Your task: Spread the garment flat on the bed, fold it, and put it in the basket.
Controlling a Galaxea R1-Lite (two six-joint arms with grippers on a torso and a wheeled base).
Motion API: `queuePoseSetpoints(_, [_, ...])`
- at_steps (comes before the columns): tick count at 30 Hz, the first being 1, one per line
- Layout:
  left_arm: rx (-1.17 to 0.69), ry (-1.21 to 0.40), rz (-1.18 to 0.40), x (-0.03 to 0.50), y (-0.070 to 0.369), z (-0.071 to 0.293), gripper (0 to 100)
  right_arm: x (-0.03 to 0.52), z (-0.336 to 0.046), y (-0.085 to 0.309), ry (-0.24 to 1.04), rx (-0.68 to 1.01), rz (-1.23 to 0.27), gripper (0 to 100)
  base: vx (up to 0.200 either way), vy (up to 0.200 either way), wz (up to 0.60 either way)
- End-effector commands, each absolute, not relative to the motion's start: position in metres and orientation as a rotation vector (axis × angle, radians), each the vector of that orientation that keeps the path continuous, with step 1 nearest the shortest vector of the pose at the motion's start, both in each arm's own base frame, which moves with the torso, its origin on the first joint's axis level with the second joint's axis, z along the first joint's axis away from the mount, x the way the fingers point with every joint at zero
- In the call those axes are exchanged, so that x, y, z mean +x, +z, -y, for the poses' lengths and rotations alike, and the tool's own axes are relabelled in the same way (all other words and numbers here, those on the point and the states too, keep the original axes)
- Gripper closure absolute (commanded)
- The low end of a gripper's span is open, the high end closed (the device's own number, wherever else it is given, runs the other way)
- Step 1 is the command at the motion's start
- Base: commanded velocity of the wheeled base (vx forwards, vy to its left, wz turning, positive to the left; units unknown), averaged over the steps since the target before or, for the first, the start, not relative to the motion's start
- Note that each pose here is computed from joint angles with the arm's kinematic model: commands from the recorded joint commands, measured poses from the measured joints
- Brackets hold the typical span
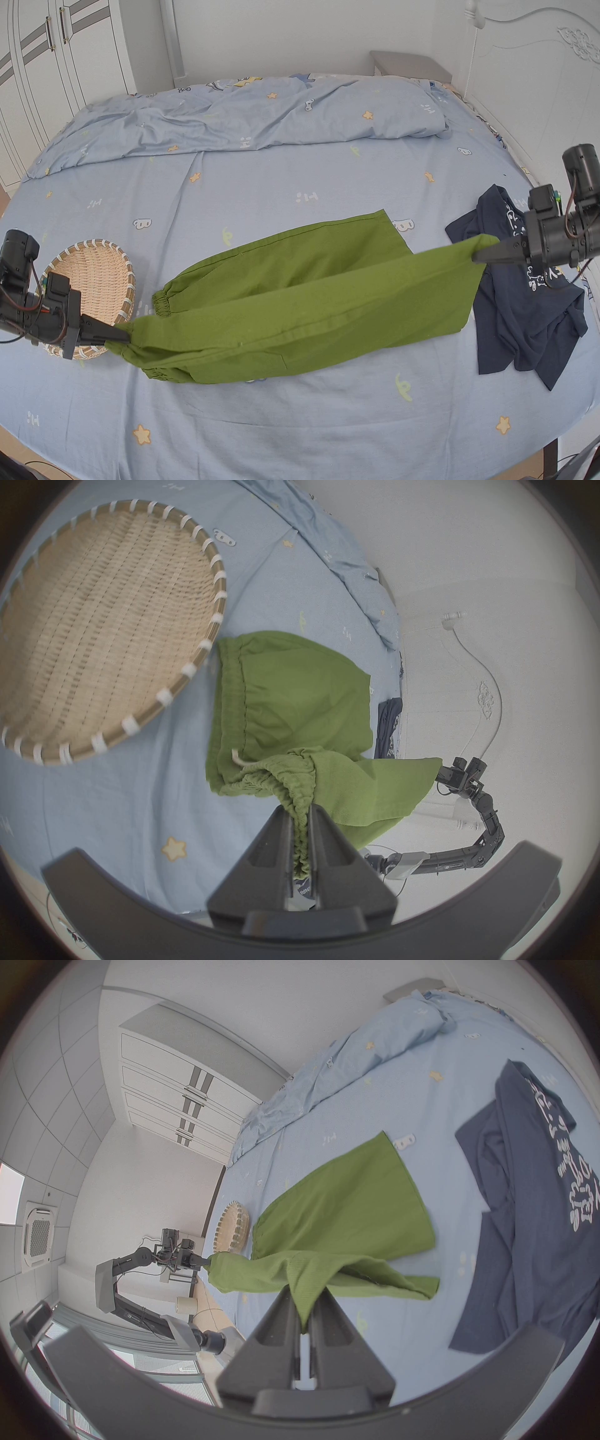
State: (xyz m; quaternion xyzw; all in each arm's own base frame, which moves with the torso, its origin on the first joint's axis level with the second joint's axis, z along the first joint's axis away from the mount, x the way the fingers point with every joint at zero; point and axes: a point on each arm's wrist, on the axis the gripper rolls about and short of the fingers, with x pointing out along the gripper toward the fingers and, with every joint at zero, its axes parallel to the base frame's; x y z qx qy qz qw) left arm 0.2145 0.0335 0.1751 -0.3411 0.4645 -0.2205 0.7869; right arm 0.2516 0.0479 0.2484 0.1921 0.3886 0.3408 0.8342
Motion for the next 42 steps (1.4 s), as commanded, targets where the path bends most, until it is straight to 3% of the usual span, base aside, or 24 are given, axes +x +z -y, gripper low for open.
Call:
queuePoseSetpoints(1, [-0.766, -0.47, -1.018, 0.261, 0.176, -0.039, 100, 0.307, -0.058, 0.242, 0.716, 0.416, -0.863, 100, 0.0, 0.0, 0.0])
queuePoseSetpoints(26, [-0.783, -0.453, -1.017, 0.312, 0.163, -0.054, 100, 0.395, -0.069, 0.262, 0.728, 0.403, -0.735, 100, 0.0, 0.0, 0.0])
queuePoseSetpoints(42, [-0.79, -0.452, -1.036, 0.33, 0.151, -0.057, 100, 0.428, -0.075, 0.217, 0.714, 0.423, -0.826, 100, 0.0, 0.0, 0.0])
